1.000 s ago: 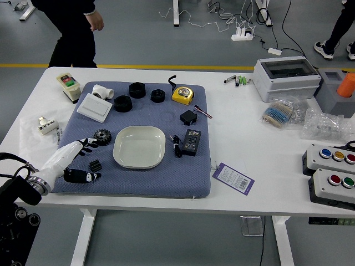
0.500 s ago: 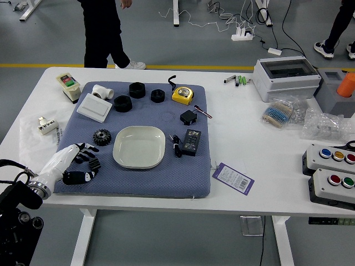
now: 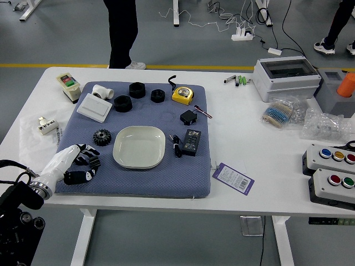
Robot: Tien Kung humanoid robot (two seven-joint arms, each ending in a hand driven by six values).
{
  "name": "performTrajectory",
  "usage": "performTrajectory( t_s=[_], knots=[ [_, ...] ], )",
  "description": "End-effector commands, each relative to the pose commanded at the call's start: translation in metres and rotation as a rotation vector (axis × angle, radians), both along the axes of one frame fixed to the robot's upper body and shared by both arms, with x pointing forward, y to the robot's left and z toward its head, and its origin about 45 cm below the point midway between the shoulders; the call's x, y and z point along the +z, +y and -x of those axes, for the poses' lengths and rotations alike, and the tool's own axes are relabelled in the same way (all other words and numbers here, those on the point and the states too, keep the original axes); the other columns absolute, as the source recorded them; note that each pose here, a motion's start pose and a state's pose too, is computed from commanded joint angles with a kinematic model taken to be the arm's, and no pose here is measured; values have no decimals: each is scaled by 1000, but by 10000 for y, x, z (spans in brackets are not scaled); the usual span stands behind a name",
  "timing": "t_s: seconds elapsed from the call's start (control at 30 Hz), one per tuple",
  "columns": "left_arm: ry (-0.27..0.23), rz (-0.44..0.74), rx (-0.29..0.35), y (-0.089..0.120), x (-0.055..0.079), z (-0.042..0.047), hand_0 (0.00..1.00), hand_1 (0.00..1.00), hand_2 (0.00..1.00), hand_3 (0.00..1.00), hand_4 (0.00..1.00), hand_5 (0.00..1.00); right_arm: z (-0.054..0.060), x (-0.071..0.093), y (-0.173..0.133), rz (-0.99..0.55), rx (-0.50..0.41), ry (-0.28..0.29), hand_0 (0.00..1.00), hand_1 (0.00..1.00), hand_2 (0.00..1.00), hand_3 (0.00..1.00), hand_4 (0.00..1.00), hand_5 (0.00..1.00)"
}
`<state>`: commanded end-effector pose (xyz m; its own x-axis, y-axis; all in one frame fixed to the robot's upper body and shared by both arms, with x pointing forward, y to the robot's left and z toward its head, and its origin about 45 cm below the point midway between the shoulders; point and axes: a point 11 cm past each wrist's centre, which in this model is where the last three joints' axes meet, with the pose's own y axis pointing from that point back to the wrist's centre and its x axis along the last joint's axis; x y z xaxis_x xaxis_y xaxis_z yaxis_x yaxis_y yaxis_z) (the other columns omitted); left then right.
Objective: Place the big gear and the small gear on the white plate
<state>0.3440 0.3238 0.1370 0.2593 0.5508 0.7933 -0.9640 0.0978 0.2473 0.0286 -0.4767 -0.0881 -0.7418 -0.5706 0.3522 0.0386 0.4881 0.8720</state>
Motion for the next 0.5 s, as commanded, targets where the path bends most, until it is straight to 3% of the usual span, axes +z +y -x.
performTrajectory(
  t_s=[0.23,0.5],
  knots=[
    [-36,-4,-6,-14,96,-28,368,471,515,605,397,2,-5,1,-1,0,-1,-1,683,689,724,560,790,678],
    [-120,-11,-47,-140,324,-80,365,468,513,600,385,2,-18,4,-5,1,-2,-3,683,689,724,560,790,679]
  ],
)
